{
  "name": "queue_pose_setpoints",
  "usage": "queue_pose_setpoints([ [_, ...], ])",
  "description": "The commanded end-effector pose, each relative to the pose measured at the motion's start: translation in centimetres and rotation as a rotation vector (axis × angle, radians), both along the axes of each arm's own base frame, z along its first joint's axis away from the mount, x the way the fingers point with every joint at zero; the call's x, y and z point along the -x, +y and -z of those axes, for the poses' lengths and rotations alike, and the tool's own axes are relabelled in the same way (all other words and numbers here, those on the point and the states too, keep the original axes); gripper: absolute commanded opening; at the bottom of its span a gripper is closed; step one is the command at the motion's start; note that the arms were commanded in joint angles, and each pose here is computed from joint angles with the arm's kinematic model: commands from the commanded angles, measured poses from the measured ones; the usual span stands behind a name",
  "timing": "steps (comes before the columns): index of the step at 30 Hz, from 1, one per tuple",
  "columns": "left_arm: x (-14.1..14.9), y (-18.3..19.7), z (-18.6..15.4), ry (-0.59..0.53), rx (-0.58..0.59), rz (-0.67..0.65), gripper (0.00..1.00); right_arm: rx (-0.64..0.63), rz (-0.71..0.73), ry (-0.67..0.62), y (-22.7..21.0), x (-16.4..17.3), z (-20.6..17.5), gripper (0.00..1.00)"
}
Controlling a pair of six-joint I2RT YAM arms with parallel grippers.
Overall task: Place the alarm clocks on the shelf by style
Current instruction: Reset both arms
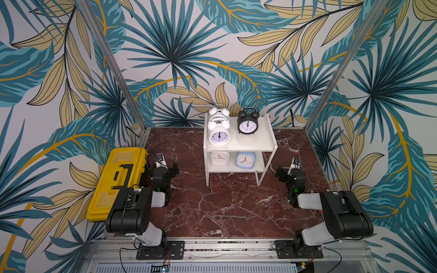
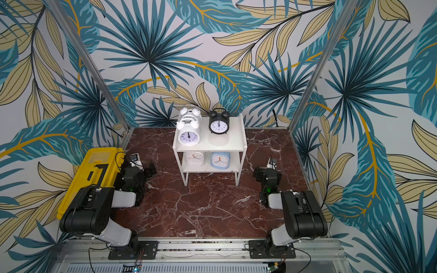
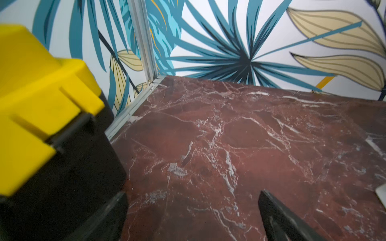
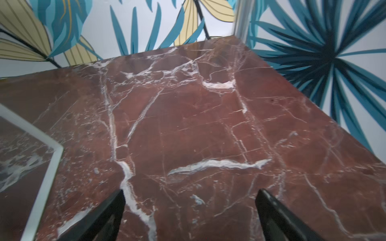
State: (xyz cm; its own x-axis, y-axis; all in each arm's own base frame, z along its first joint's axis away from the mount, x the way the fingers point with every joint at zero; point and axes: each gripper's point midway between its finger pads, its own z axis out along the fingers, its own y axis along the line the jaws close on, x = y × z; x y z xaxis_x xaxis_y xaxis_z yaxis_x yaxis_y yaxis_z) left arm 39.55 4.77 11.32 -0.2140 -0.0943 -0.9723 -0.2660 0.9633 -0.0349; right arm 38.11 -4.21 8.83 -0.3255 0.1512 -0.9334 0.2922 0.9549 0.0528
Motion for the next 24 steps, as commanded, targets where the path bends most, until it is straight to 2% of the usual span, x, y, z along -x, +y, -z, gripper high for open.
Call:
queue_pose_setpoints([
  [1, 0.2, -0.3, -0.6, -0.028, -0.01, 0.02, 1.0, 0.046, -0.061, -0.097, 0.8, -1.2, -2.6, 1.0],
  [3, 0.1, -0.3, -0.9, -0.055, -0.021, 0.023, 1.0, 0.026, -0.042, -0.059, 0.6, -1.2, -2.3, 1.0],
  [9, -0.3, -1.7, -0.8, -0.03, -0.073, 0.059, 1.0, 0.035, -0.049, -0.069, 0.7, -1.2, -2.4, 1.0],
  [24, -0.3, -1.9, -0.7, -0.028, -0.076, 0.066, 1.0, 0.038, -0.047, -0.068, 0.7, -1.2, -2.4, 1.0],
])
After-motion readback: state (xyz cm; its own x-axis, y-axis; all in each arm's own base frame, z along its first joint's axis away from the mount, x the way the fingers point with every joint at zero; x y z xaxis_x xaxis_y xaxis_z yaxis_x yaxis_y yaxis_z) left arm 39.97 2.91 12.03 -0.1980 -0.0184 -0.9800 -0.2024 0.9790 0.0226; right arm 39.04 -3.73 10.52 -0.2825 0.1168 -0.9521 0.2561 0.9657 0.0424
